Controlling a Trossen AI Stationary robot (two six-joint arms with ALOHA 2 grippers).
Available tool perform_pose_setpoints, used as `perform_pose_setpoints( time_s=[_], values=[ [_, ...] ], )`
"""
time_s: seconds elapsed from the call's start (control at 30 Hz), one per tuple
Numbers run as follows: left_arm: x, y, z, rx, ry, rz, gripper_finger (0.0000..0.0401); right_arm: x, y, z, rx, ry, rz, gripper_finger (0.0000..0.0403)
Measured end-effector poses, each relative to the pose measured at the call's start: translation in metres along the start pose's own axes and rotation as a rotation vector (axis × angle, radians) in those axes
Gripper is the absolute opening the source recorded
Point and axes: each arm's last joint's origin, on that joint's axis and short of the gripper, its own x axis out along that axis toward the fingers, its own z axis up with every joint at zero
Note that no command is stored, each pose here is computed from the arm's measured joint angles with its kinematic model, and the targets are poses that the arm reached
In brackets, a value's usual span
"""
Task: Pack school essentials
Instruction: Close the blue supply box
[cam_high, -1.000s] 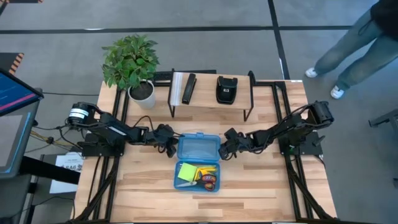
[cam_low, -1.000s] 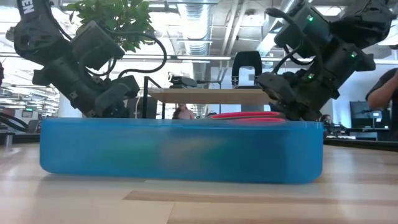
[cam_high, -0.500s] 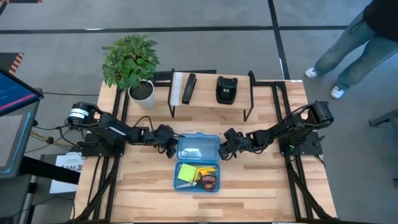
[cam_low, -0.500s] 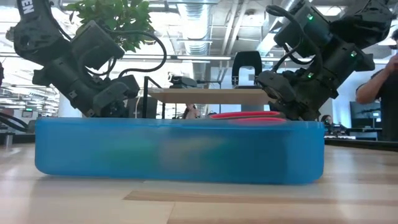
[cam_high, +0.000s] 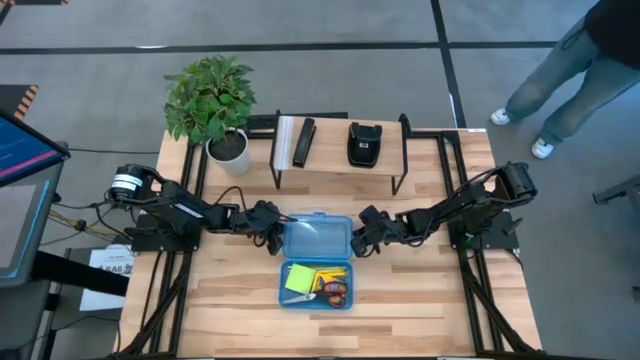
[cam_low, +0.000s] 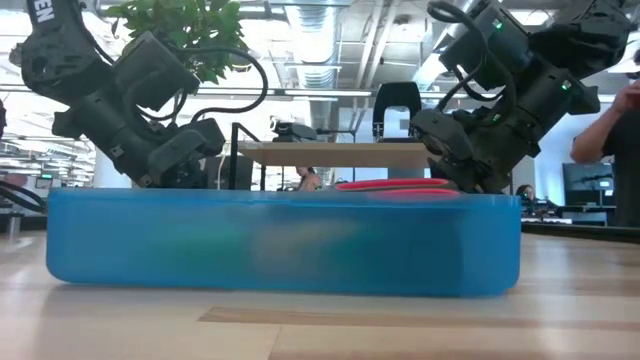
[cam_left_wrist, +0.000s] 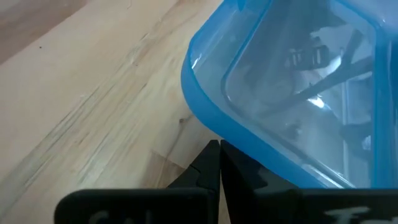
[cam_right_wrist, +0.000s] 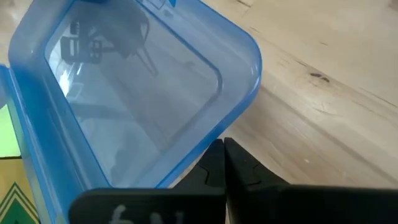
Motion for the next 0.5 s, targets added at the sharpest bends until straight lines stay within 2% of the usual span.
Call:
perform_pose_setpoints(
  time_s=[0.5],
  values=[
    [-0.001, -0.004, 0.005, 0.051, -0.047, -0.051, 0.0, -0.001, 0.013, 0.008, -0.104, -0.037, 0.049, 0.0008]
  ],
)
